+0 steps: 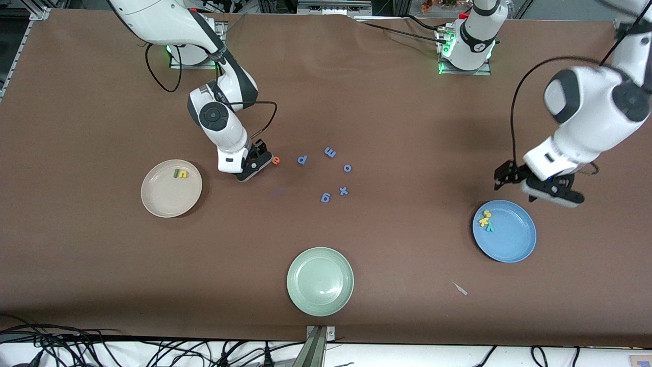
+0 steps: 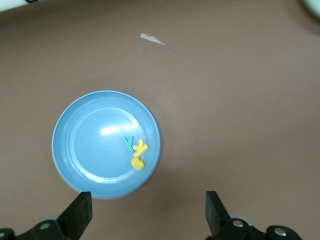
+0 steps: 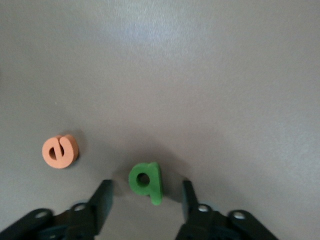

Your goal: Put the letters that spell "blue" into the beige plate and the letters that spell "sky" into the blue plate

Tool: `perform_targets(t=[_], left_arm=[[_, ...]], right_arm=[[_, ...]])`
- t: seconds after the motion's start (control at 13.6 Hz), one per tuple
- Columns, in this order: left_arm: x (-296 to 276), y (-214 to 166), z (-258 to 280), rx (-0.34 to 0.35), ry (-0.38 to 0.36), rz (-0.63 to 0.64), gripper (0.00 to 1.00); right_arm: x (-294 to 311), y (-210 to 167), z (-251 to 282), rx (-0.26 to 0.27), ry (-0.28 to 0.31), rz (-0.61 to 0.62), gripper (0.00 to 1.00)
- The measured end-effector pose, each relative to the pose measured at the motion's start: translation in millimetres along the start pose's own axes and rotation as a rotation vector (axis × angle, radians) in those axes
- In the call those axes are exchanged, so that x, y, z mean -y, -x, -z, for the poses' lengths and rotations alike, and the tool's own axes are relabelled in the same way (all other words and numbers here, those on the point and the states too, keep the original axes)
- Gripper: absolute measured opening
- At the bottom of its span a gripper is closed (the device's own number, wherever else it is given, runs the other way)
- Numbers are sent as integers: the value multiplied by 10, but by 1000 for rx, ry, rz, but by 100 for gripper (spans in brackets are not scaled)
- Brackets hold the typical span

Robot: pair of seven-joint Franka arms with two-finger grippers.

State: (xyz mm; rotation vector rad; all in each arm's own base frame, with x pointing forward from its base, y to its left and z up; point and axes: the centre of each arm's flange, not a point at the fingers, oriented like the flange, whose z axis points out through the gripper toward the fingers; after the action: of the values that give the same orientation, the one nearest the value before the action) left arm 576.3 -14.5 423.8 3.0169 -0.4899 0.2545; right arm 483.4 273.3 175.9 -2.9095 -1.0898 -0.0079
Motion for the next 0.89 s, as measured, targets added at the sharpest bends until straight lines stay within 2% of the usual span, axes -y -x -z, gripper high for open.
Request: perform_targets(t=[0.3,0.52,0.66,0.74,0.89], left_arm=[[-156,251,875,34,26,42,100],[-231,316,1421,121,12,88,100],[-323,337,1712,191,14,204,100],[-386,349,1796,222,12,258,100],[-501,386,1931,288,9,331,100]], right_arm=[[-6,-51,19,-9,1,3,57],[5,-50,-16,-9,-1,8,55],[-2,-67,-1,-16,3,18,41],[-2,-68,-3,-15,3,34,41],[-24,-95,23,-23,5,59,27]])
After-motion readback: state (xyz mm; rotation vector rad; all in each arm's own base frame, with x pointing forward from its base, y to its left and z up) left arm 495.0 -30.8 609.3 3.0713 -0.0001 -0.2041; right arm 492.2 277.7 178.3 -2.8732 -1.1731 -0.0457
